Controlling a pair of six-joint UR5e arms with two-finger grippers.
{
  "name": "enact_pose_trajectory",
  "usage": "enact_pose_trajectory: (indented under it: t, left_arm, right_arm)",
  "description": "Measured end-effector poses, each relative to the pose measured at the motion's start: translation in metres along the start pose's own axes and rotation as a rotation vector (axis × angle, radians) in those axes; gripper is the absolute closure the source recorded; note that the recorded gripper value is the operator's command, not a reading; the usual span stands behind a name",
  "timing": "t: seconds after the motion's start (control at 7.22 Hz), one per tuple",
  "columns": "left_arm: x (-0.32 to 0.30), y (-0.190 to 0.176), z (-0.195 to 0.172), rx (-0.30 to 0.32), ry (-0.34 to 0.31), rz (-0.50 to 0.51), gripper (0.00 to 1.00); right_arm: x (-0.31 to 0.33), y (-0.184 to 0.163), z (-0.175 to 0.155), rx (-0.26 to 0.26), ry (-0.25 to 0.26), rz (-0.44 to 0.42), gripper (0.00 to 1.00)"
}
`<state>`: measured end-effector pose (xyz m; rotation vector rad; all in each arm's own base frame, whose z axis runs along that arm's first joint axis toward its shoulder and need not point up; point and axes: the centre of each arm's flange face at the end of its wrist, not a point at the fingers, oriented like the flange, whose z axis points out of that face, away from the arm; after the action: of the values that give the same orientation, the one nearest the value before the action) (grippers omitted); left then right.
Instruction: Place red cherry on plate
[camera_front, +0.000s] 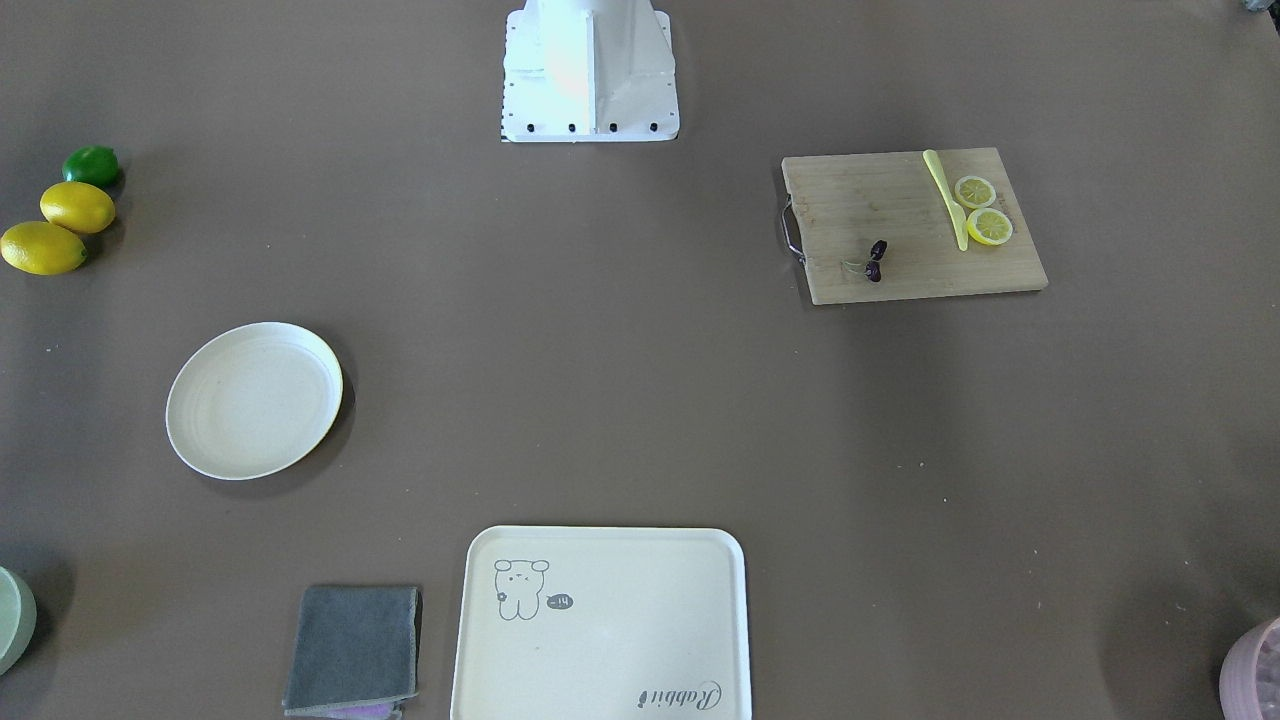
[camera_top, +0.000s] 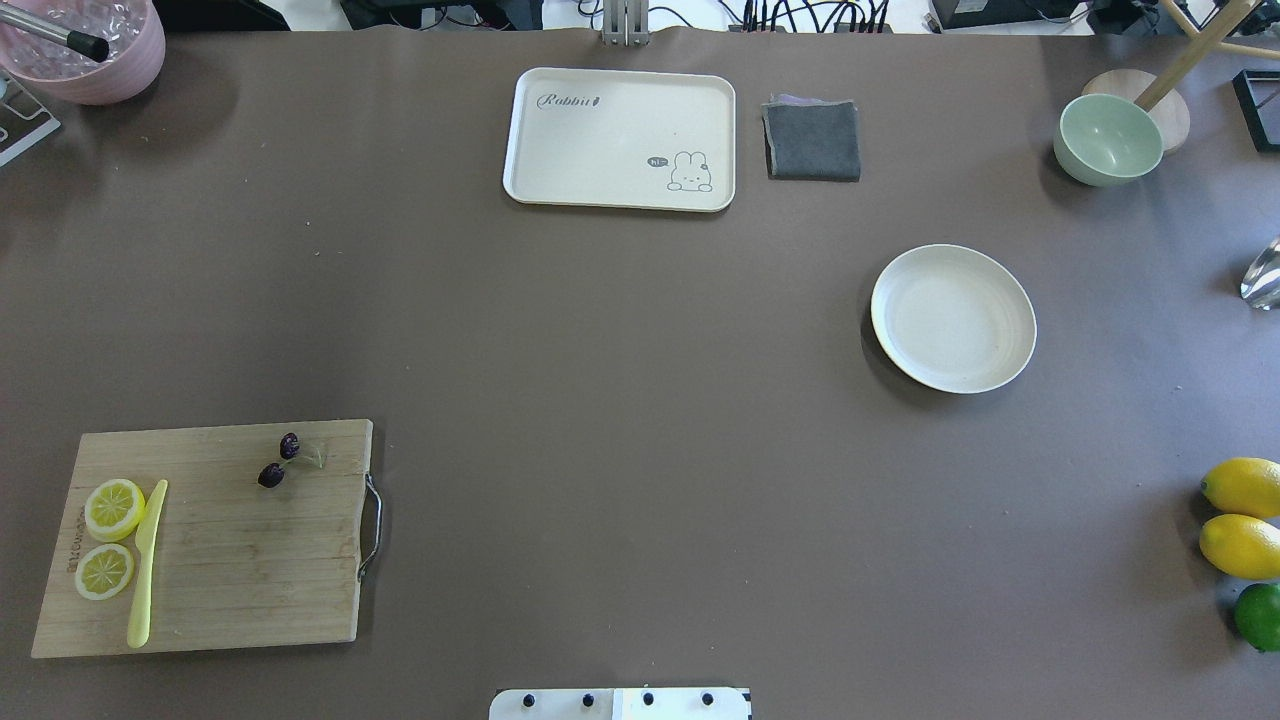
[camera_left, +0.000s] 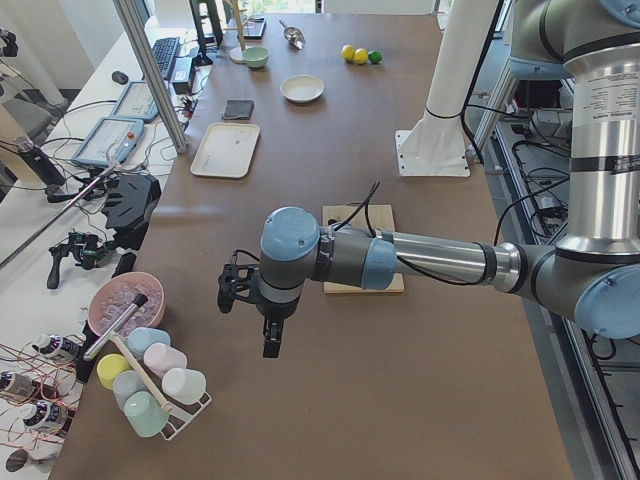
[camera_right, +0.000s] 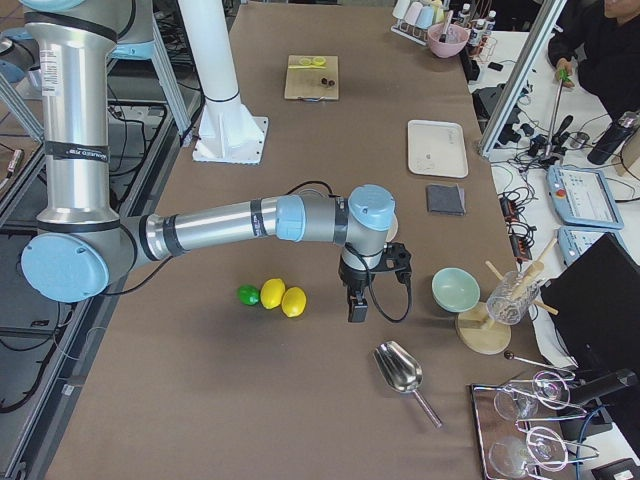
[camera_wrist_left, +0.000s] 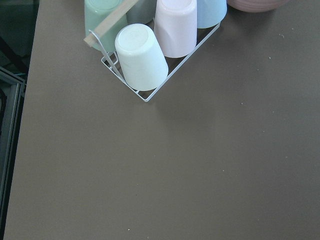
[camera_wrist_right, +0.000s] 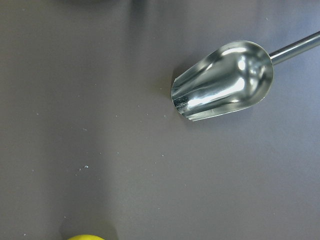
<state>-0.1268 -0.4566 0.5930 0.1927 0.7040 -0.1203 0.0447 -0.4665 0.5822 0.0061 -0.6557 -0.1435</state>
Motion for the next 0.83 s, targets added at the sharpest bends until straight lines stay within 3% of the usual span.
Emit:
enact_pose_trajectory:
  t: [0.83]
  left_arm:
    - [0.0026, 0.0005, -0.0020, 0.003, 0.001, 0.006, 0.02]
  right_arm:
    - [-0.0060, 0.0034, -0.0088, 0.019, -0.004, -0.009, 0.00]
